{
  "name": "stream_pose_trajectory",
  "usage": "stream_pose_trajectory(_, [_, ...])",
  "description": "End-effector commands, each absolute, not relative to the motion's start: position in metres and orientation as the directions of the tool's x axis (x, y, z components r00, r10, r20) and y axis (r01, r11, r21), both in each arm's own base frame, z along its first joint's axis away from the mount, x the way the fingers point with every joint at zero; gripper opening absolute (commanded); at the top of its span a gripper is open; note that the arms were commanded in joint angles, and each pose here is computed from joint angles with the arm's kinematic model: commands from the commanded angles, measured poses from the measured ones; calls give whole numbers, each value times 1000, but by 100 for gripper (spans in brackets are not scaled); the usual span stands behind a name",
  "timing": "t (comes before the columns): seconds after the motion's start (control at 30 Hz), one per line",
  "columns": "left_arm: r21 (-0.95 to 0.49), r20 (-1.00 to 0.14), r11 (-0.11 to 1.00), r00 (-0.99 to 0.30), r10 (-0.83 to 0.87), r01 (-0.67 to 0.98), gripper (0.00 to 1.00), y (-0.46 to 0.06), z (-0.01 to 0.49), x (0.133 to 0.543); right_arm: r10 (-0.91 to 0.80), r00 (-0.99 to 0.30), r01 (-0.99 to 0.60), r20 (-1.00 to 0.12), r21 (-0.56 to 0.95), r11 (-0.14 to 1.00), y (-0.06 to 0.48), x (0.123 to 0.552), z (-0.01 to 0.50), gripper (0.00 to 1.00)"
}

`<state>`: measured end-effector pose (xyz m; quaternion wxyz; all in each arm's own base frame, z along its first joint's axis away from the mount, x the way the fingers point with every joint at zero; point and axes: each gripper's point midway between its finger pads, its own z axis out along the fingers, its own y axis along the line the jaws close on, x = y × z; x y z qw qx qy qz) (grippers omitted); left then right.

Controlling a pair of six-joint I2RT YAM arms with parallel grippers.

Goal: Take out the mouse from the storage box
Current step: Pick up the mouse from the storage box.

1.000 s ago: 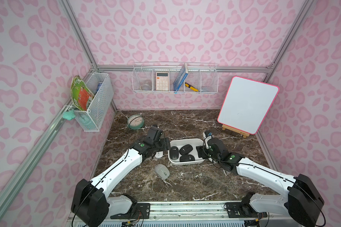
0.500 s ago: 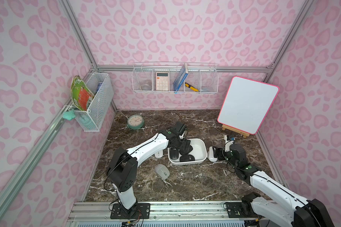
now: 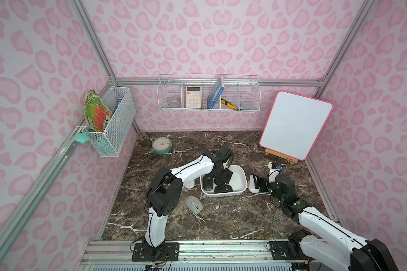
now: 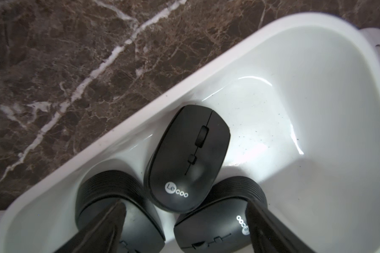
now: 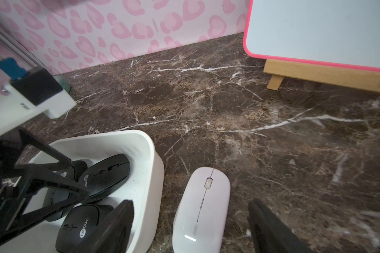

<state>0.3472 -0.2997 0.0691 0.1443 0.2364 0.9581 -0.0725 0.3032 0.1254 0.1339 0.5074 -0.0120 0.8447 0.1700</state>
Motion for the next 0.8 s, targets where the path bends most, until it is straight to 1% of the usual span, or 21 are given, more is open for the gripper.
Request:
stream_pose_trajectory(0.0, [-36,-279,875,-845,456,483,92,-294,63,345,168,-462,-200,-871,287,937,127,306,140,84])
stream_pose_trajectory(0.2, [-6,-278,879,-846,456,476,92,-298,56,352,171,-431,-268,-886,307,913,136,301,149,84])
stream_pose_trajectory(0.43, [0,-256,879,-850,460,476,91,-301,43,354,177,-413,-271,-893,306,912,134,299,153,84])
stream_pose_trajectory(0.67, [-18,-242,877,-853,462,480,87,-308,33,352,177,-413,-278,-893,308,910,135,298,152,84])
stream_pose_trajectory(0.77, [-18,-221,881,-861,457,472,81,-309,26,351,179,-407,-278,-896,308,910,135,298,154,84])
